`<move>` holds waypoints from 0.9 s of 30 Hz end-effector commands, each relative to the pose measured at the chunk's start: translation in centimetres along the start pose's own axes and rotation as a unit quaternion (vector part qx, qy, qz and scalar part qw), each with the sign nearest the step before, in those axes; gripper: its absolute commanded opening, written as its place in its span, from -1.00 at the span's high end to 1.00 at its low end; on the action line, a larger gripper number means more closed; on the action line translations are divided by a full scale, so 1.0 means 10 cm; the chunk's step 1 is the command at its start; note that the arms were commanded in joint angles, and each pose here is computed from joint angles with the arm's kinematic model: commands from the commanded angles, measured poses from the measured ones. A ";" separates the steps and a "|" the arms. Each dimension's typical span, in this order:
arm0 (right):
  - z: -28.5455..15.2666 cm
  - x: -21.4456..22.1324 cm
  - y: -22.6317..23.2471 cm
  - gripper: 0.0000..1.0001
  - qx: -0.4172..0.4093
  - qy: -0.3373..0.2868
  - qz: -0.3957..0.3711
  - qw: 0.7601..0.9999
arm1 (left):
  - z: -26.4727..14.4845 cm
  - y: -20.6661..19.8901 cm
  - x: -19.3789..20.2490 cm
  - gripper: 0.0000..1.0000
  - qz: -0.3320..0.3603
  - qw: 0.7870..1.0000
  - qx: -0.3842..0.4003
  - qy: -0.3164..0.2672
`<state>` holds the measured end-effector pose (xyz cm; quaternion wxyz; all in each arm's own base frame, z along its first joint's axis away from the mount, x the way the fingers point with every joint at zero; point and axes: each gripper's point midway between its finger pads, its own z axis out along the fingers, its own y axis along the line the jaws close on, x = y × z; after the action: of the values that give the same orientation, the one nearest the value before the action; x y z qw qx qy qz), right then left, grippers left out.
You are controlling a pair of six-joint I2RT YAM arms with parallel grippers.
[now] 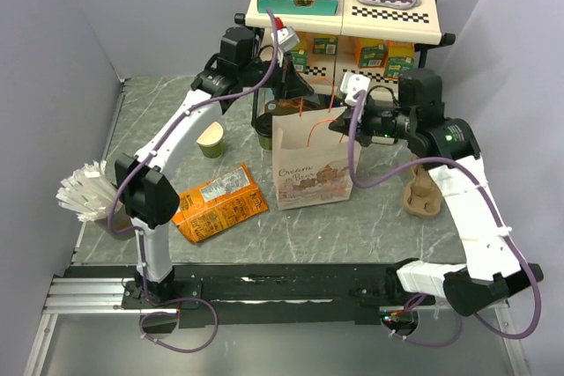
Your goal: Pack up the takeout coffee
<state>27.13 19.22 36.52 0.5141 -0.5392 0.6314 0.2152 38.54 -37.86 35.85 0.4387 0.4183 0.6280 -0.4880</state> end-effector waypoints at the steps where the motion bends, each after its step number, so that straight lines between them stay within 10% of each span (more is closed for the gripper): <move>1: -0.31 -0.57 -0.08 1.00 0.047 -0.071 -0.035 0.996 | -0.31 -0.48 -0.71 0.99 0.094 0.994 0.013 -0.057; 15: -0.79 -1.46 -0.28 1.00 0.106 -0.148 -0.070 0.981 | -0.56 -0.76 -1.48 0.99 0.169 0.977 -0.006 -0.133; 27: -0.63 -1.15 -0.18 1.00 0.090 -0.132 -0.038 0.986 | -0.49 -0.68 -1.29 0.99 0.145 0.983 -0.004 -0.114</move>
<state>25.10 18.84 50.34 0.6443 -0.4926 0.5500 0.1990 35.24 -35.57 50.81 0.5763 0.4417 0.5105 -0.4606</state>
